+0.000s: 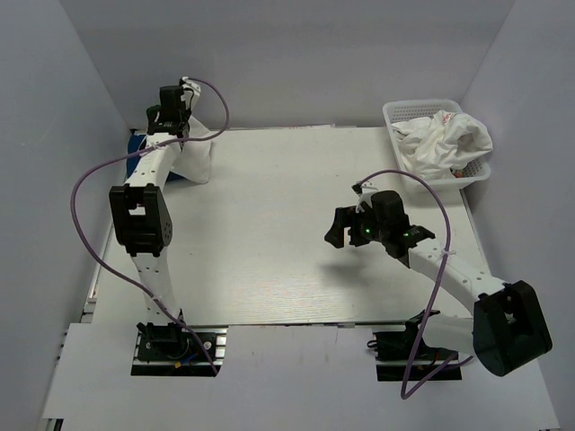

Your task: Fold and stack the t-shirts

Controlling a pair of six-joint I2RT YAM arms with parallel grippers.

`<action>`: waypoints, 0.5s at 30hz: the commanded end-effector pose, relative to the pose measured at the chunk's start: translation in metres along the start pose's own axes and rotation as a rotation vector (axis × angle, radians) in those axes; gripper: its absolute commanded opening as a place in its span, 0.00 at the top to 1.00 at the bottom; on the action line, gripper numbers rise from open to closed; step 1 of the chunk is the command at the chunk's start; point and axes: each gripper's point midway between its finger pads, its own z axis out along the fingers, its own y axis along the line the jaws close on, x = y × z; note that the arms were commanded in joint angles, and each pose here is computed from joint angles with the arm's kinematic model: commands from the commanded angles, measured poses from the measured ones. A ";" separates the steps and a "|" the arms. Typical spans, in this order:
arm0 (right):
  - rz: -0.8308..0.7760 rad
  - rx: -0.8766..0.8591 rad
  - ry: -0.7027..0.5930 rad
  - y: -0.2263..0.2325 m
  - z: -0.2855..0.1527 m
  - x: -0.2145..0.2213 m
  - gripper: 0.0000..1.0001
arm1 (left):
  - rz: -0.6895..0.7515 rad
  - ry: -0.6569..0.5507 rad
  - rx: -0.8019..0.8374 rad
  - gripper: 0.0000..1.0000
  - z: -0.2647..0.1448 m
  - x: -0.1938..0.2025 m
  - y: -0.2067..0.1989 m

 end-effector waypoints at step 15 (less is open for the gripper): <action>-0.018 0.040 -0.015 -0.009 0.007 -0.007 0.10 | -0.085 -0.266 -0.012 1.00 -0.057 -0.083 0.065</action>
